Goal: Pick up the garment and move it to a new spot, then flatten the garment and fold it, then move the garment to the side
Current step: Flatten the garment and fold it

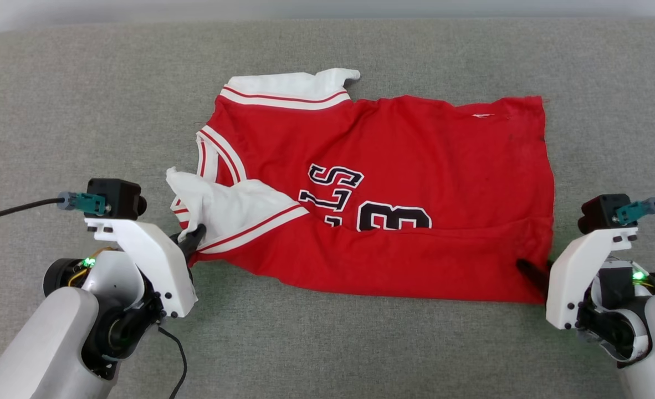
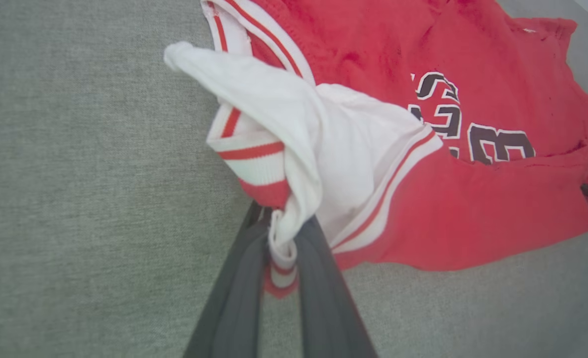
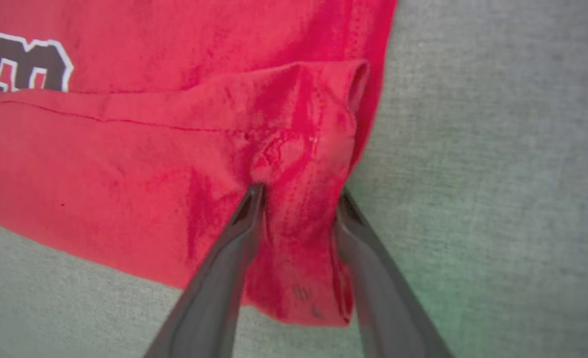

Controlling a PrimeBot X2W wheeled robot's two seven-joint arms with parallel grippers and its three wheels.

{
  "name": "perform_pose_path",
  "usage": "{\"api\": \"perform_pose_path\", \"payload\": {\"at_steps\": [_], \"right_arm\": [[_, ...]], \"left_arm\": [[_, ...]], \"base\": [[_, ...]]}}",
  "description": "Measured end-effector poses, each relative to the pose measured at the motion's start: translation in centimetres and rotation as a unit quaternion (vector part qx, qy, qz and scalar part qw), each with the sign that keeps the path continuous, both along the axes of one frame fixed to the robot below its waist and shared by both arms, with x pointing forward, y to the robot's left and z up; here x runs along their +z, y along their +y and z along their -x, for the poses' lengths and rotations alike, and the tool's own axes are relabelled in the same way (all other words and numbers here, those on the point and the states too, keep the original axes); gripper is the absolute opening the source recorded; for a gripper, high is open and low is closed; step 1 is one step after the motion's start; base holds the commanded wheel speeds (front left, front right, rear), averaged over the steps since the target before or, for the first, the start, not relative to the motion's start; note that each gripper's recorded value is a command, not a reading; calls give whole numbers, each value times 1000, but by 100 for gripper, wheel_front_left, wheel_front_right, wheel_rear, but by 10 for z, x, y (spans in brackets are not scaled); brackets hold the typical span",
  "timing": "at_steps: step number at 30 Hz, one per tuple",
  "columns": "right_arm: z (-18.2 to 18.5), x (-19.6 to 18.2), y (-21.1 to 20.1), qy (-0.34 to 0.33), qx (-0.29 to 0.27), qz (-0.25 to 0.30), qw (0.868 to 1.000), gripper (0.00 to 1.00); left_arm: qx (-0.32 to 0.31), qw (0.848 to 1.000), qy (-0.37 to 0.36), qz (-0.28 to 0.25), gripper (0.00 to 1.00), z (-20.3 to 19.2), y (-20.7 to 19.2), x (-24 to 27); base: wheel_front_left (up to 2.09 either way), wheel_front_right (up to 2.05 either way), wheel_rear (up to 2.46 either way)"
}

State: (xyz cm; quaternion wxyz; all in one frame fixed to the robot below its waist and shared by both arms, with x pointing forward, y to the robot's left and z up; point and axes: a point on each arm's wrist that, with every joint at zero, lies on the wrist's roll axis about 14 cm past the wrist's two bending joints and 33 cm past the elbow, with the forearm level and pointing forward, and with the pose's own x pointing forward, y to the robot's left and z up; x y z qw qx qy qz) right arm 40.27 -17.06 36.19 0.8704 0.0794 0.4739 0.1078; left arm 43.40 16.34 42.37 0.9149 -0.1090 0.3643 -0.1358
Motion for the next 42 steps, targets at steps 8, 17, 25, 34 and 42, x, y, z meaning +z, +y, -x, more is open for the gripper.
{"api": "perform_pose_path", "payload": {"at_steps": [8,17,25,34,42], "right_arm": [[-2,13,3,-24,17,3,1000,0],[1,49,4,-79,30,7,996,0],[40,64,1,-91,32,6,995,0],[75,44,-5,-64,9,-3,998,0],[66,43,-7,-120,-18,-12,993,100]], "left_arm": [[19,1000,-20,2,0,5,5,7],[47,998,-50,7,0,32,12,22],[71,996,-45,14,0,86,18,27],[80,996,-9,37,0,112,10,11],[92,995,5,46,100,93,7,-5]], "base": [[0,0,0],[0,0,0],[0,0,0],[0,0,0],[0,0,0]]}}
